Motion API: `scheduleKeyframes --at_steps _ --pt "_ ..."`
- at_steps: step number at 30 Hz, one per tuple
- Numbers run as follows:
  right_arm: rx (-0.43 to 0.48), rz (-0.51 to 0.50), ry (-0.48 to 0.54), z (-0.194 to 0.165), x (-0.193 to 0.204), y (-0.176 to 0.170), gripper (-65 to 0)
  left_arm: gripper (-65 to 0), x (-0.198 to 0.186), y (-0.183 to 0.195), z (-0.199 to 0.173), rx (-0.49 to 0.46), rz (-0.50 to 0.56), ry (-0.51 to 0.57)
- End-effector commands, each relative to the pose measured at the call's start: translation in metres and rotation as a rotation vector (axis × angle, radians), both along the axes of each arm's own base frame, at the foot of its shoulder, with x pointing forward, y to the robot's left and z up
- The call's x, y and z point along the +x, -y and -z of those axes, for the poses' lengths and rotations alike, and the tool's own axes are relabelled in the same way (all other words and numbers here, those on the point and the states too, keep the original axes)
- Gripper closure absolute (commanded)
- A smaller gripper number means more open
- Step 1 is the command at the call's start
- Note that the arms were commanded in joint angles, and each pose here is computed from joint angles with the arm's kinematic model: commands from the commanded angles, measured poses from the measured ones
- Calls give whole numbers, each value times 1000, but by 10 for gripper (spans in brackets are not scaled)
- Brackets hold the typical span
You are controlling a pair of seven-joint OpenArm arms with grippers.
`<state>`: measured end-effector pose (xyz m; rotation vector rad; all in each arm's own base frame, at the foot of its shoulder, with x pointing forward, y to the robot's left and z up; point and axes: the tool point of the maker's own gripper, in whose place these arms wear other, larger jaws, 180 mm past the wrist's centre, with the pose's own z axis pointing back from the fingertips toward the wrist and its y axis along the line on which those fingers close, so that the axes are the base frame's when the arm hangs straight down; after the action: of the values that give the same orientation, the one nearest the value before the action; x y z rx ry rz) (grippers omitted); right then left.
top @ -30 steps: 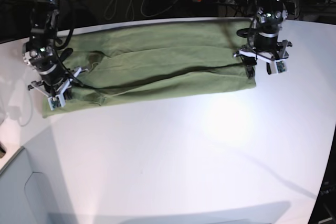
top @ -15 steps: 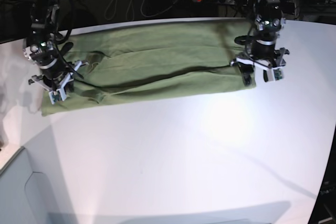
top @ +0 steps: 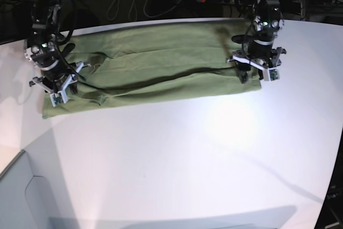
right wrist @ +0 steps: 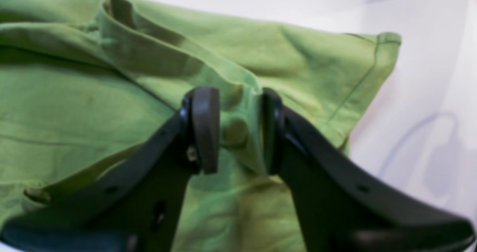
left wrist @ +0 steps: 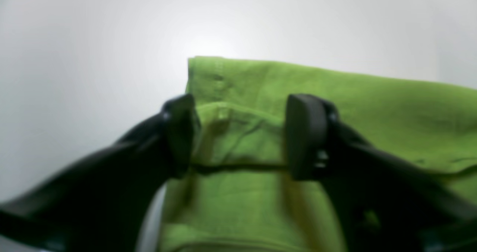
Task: Fold the T-shirt properly
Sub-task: 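Hold the strip ends with both grippers and adjust their grip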
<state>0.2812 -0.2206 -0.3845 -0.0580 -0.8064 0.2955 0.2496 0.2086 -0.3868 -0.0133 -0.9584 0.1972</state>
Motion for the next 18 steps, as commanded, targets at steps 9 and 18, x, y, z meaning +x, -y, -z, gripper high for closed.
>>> scheduleKeyframes --at_steps 9,18 --pt "-10 -23 69 -21 11 -1 -173 0 2 -5 -9 14 -6 35" --pt "-31 -52 119 -42 7 -9 -148 0 -13 -5 -2 16 -6 3"
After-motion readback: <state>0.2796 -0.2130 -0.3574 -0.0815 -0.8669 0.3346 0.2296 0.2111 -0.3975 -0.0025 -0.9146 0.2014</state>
